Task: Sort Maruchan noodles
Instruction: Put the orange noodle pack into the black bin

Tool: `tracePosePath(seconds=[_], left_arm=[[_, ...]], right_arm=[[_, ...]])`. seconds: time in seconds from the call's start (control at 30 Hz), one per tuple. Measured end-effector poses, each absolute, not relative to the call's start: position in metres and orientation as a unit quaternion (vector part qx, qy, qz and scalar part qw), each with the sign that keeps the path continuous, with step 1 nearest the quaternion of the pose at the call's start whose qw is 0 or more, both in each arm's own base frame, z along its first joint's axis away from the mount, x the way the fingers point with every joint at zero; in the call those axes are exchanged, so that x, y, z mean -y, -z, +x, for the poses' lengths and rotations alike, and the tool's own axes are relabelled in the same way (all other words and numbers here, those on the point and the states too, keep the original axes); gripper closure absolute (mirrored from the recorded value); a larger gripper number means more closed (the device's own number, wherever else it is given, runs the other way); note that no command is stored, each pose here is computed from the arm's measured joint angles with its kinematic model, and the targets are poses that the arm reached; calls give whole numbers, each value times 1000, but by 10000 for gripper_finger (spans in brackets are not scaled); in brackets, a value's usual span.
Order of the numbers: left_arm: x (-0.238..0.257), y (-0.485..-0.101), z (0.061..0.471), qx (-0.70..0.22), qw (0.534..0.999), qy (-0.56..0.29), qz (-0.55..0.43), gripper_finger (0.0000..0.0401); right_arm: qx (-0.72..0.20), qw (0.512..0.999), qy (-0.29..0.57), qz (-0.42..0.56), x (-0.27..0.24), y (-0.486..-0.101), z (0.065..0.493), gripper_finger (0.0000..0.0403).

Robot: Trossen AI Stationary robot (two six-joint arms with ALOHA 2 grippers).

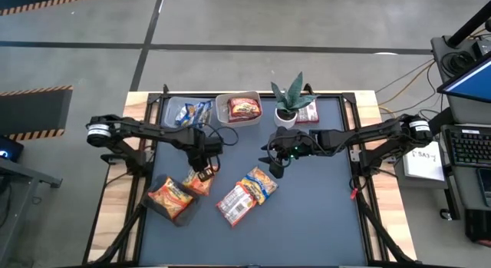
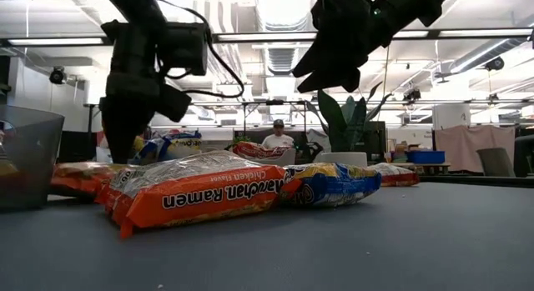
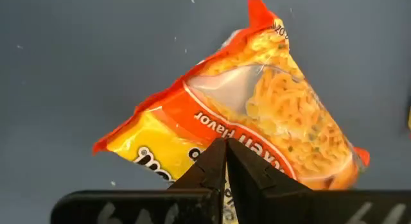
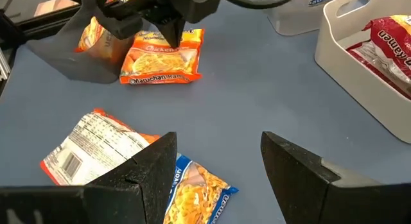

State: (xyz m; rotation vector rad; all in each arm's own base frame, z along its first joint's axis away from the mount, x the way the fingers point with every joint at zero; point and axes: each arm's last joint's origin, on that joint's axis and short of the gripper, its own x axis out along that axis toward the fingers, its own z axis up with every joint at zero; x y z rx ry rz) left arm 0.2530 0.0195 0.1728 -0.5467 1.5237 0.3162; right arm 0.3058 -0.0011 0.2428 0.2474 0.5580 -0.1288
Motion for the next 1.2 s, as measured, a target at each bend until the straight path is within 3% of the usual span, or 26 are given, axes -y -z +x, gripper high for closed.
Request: tracePosePath(seconds=[0.1,0.2,0.33,0.47,0.6,0.73,0.87,1.1,1.2], left_arm=[[-20,-167,260,-668,688,-153,-237,401],[-24,-167,277,-629,727,-176,-211,401],[-28,-193,302,-574,785,-164,-165,401],[-24,-216,311,-571,807,-117,-98,401],[-14,-228,300,-614,787,-54,-20,401],[-5,-212,278,-674,738,-2,28,401],[-5,-186,265,-693,720,2,31,401],[-6,-169,264,-664,747,-14,29,401],[-8,-171,277,-615,787,-44,40,401]], right_arm=[[-276,952,62,116,1,-241,305,188],[-278,952,61,111,1,-241,305,188],[-278,952,61,112,1,-240,305,188],[-279,951,63,118,1,-240,305,188],[-281,947,69,139,1,-237,304,188],[-288,938,83,177,1,-229,300,188],[-270,930,95,230,1,-221,298,188],[-240,923,110,280,6,-216,297,165],[-232,923,127,280,8,-216,297,145]])
